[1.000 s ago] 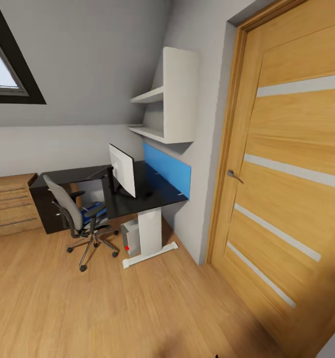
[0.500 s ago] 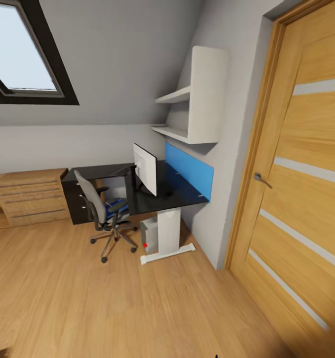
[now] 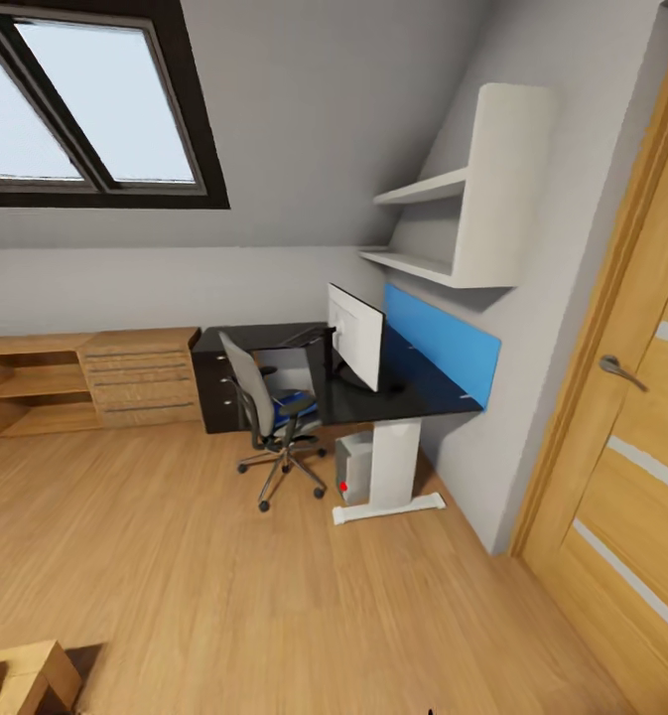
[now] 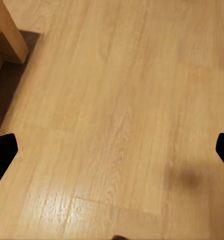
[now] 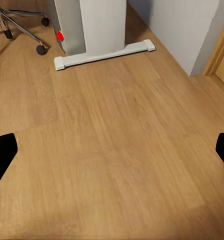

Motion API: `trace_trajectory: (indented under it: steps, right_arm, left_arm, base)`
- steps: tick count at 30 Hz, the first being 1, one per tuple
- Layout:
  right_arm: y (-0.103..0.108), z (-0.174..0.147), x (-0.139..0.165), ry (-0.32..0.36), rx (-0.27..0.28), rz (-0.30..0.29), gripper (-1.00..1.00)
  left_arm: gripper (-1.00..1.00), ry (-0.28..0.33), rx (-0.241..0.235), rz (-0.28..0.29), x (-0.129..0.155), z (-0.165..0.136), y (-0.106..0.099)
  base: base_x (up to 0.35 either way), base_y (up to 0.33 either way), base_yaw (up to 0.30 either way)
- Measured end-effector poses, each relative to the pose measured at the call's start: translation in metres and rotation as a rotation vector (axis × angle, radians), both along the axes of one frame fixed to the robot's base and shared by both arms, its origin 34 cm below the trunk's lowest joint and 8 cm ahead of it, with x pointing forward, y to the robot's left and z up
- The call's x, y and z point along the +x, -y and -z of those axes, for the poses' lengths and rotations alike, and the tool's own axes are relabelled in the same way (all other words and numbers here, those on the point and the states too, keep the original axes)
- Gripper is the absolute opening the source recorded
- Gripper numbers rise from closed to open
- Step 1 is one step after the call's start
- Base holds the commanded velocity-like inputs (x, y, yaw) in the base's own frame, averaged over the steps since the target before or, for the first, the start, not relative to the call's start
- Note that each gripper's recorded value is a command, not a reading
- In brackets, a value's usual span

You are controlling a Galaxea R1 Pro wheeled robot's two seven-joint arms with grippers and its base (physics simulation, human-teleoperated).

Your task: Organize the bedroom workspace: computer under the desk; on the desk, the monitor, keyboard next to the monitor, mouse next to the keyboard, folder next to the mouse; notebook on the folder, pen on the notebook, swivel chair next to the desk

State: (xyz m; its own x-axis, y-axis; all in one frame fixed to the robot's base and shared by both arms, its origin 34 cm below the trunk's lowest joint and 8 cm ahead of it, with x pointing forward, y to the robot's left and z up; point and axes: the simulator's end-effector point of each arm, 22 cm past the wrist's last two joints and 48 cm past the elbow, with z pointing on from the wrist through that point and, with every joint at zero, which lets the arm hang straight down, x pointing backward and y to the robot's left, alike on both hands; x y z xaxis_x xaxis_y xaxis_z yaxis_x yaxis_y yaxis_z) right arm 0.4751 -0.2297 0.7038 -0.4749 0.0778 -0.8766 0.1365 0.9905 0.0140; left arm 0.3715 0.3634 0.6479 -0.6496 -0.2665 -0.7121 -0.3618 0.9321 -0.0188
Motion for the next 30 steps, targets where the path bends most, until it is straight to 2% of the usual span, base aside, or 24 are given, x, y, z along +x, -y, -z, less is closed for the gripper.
trace_trajectory:
  steps: [6, 8, 10, 18, 30]
  right_arm:
    - [0.001, 0.002, -0.001, -0.006, -0.002, 0.000, 1.00]
    - [0.002, 0.002, -0.002, -0.006, -0.004, 0.000, 1.00]
    - [0.001, 0.003, -0.002, -0.010, -0.005, -0.009, 1.00]
    - [-0.001, 0.006, -0.006, -0.020, -0.002, -0.009, 1.00]
    - [0.002, 0.006, -0.007, -0.018, -0.006, -0.007, 1.00]
  left_arm:
    - [1.00, -0.011, -0.002, 0.001, -0.004, 0.003, 0.001]
    - [1.00, -0.034, -0.002, 0.016, -0.011, 0.008, 0.005]
    - [1.00, -0.041, 0.001, 0.039, -0.013, 0.009, 0.010]
    - [1.00, -0.031, 0.010, 0.066, -0.010, 0.008, 0.014]
    - [1.00, -0.030, 0.012, 0.067, -0.011, 0.007, 0.013]
  base:
    - [0.111, 0.184, 0.214]
    - [0.014, 0.023, 0.132]
    - [0.001, 0.001, 0.007]
    - [0.010, 0.000, 0.001]
    - [0.305, 0.000, 0.000]
